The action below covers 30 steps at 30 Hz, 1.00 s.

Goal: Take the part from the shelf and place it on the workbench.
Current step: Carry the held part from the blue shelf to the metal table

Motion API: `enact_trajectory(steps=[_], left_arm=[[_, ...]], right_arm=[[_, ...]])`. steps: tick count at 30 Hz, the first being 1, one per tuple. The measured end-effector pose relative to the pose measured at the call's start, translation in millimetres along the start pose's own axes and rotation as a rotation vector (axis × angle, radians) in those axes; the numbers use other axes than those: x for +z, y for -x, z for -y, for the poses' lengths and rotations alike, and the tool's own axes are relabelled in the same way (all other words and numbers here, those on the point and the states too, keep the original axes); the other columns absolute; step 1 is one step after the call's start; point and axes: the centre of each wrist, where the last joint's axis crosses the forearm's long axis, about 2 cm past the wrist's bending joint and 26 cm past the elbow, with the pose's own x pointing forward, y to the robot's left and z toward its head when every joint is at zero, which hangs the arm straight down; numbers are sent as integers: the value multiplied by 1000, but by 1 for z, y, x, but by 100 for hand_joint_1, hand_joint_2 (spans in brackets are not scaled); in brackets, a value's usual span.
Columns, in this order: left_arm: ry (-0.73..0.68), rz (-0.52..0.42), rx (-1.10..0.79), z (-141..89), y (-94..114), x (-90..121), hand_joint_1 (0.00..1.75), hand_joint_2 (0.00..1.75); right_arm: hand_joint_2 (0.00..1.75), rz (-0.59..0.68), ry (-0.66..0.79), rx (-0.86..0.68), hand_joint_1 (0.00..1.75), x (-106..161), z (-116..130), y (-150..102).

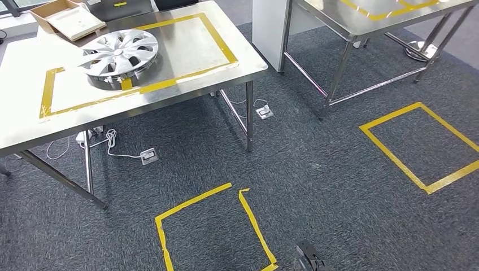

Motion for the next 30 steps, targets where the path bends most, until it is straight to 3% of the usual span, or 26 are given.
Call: enact_trajectory(steps=[30], left_arm=[[18, 0, 0, 0, 0, -4, 175, 175]], right_arm=[[0, -2, -8, 6, 0, 0, 1, 1]])
